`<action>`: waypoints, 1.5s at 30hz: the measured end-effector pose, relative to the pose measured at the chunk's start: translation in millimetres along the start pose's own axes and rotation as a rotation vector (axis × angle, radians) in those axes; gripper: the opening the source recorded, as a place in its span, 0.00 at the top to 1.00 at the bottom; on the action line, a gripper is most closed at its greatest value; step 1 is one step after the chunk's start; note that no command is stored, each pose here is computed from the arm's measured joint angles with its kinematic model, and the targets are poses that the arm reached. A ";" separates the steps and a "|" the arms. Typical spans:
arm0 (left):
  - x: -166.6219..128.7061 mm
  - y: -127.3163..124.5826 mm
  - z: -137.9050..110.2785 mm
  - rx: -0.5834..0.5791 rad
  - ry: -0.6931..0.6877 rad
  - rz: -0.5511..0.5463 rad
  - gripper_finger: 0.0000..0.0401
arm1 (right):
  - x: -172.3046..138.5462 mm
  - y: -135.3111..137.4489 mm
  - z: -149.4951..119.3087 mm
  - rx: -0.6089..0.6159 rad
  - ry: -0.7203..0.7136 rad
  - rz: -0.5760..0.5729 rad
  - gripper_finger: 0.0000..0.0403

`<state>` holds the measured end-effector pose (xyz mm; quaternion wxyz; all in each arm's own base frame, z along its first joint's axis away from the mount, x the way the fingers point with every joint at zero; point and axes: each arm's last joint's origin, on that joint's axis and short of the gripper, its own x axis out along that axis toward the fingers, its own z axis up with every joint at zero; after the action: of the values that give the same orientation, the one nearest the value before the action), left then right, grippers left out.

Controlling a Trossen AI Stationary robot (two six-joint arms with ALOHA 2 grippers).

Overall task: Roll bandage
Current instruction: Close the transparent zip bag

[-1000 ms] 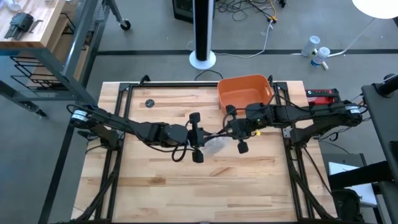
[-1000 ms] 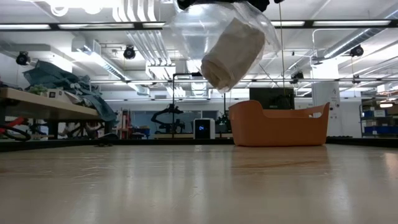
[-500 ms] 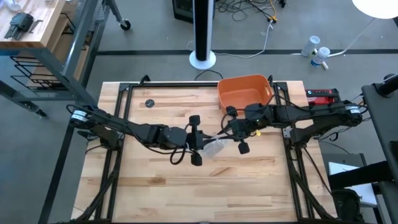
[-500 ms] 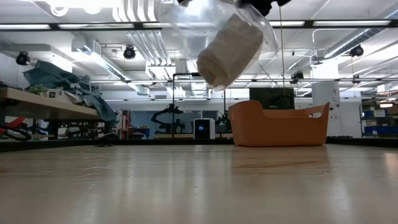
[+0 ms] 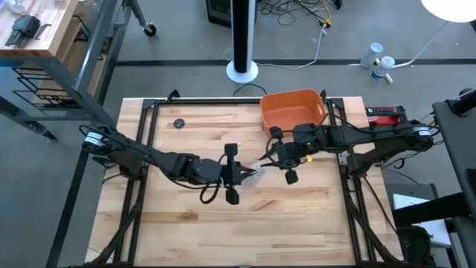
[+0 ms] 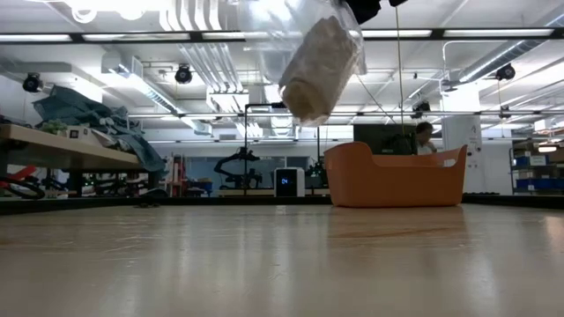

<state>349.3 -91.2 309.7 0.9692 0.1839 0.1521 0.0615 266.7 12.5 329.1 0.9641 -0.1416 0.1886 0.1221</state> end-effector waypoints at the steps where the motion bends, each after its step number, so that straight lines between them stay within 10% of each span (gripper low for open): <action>1: -0.3 -0.4 -0.5 0.004 0.009 0.009 1.00 | -1.3 -0.2 1.2 -0.011 -0.010 -0.004 0.80; 19: -9.9 -13.5 4.0 0.040 -0.002 -0.021 1.00 | -64.0 13.6 -9.3 -0.036 -0.128 -0.042 0.89; 31: -19.7 -2.9 22.1 -0.023 -0.121 0.087 1.00 | -29.1 44.0 -93.0 0.258 -0.260 0.023 0.84; 45: -28.4 2.5 36.2 -0.094 -0.230 0.139 1.00 | -37.6 51.6 -113.6 0.333 -0.427 -0.074 0.79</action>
<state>333.7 -106.0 350.5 0.9811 0.1545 0.0237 0.1140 180.7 17.4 231.3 0.9958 0.0410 -0.0071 0.0810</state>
